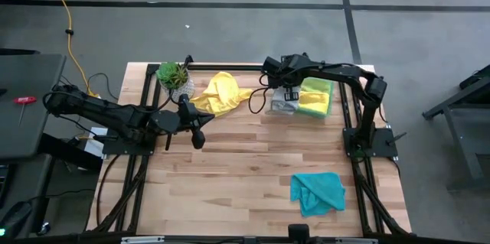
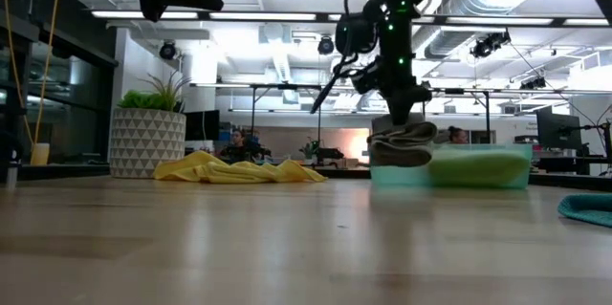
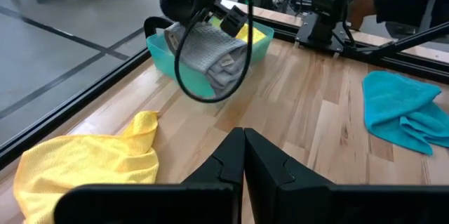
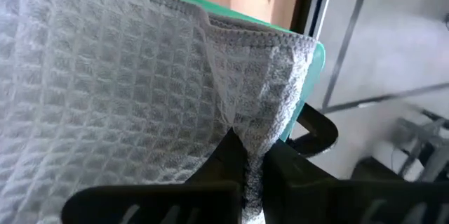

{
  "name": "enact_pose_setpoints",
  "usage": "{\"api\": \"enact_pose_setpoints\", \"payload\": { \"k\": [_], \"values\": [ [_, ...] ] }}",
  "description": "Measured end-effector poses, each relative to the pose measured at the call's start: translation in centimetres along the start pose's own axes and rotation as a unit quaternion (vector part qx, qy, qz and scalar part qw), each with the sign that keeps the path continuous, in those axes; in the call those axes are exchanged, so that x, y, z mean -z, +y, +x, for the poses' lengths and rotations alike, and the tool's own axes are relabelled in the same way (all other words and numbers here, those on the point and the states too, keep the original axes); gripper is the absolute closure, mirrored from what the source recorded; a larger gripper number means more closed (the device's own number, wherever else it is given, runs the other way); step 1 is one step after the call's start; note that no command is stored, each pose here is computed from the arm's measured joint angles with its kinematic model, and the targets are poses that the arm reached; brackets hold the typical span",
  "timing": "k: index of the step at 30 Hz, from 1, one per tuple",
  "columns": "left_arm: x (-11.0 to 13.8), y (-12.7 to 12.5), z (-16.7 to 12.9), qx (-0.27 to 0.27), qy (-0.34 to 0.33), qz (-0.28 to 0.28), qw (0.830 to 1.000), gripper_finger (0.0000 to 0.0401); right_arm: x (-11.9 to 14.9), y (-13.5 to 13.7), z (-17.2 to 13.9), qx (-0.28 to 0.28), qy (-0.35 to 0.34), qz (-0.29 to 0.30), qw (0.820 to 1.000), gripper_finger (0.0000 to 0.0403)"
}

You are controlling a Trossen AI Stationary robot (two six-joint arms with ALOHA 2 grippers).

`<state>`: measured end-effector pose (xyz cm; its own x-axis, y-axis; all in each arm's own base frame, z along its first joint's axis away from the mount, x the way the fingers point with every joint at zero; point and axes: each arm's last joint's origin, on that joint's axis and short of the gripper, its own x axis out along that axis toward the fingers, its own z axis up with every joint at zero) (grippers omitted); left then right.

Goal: Fold microfiber towels
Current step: Put the gray towel into the bin

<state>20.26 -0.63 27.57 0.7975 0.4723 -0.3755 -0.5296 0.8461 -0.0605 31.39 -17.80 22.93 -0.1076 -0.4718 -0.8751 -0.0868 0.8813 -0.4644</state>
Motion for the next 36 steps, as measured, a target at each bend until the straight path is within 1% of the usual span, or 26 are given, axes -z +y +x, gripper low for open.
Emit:
{"api": "enact_pose_setpoints", "payload": {
  "k": [8, 14, 18, 20, 24, 29, 36],
  "values": [
    [0.0, 0.0, 0.0, 0.0, 0.0, 0.0, 1.0, 0.0401, -0.8, 0.5, 1.9, 0.012, 0.034, 0.039, 0.999, 0.0403],
    [0.0, 0.0, 0.0, 0.002, 0.001, -0.011, 1.0, 0.0401, -1.1, 0.5, 2.6, 0.047, 0.055, 0.084, 0.994, 0.0403],
    [0.0, 0.0, 0.0, 0.002, 0.001, -0.011, 1.0, 0.0401, -1.3, 0.2, 2.6, 0.073, 0.053, 0.099, 0.991, 0.0403],
    [0.0, 0.0, 0.0, 0.002, 0.001, -0.011, 1.0, 0.0401, -1.2, 0.1, 2.7, 0.078, 0.057, 0.103, 0.99, 0.0403],
    [0.0, 0.0, 0.0, 0.002, 0.001, -0.011, 1.0, 0.0401, -0.9, -0.3, 3.0, 0.061, 0.051, 0.153, 0.985, 0.0403],
    [0.0, 0.0, 0.0, 0.002, 0.001, -0.011, 1.0, 0.0401, -0.2, -1.2, 3.4, 0.086, 0.074, 0.151, 0.982, 0.0403],
    [0.0, 0.0, 0.0, 0.002, 0.001, -0.011, 1.0, 0.0401, 0.9, -2.5, 4.3, 0.081, 0.081, 0.178, 0.977, 0.0403]
  ]
}}
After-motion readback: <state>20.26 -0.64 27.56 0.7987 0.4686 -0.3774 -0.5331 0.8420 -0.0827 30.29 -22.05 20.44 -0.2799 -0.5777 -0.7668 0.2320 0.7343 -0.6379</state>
